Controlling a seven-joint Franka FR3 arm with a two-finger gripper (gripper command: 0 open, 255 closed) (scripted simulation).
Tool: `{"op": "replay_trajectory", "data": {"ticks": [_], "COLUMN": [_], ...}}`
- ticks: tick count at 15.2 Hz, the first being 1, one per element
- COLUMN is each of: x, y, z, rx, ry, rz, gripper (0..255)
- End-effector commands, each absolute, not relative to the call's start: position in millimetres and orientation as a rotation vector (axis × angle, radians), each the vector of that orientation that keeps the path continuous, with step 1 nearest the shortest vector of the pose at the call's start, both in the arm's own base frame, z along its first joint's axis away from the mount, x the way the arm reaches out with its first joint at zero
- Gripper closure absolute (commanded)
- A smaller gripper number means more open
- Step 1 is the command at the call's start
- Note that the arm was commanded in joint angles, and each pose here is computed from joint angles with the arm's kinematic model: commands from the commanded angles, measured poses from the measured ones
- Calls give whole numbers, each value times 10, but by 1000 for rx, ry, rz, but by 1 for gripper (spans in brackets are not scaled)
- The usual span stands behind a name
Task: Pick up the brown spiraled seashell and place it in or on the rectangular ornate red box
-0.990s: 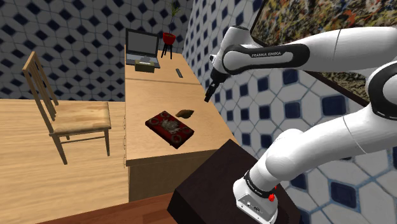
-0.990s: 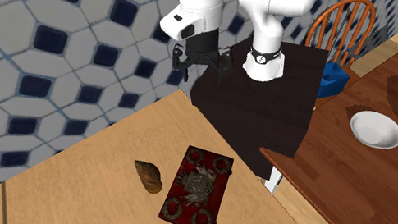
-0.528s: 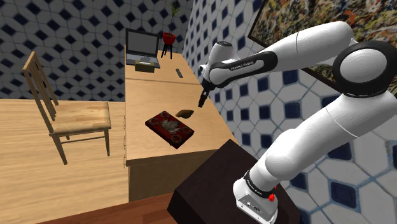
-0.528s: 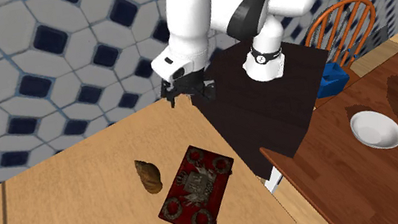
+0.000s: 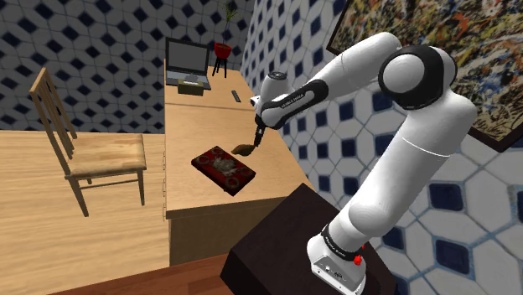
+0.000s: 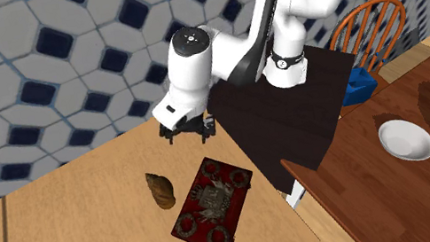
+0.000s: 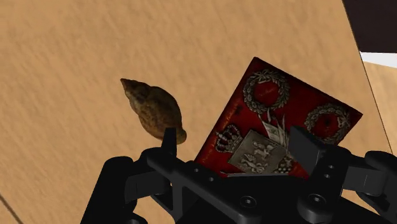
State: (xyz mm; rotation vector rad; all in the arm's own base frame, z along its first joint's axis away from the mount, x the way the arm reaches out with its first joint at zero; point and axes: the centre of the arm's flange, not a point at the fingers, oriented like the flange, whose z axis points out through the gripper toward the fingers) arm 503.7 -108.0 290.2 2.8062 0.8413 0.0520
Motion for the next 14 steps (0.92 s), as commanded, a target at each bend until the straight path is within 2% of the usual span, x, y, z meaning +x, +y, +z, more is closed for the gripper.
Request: {"op": "replay_trajectory", "data": {"ticks": [1, 11, 14], "x": [5168, 5869, 5915], "y": [-1145, -1478, -1525], "z": [2671, 1654, 1511], "rx": [2772, 2600, 2592], "ry": [883, 1066, 1073], "rz": [48, 19, 18], "gripper": [0, 0, 0]}}
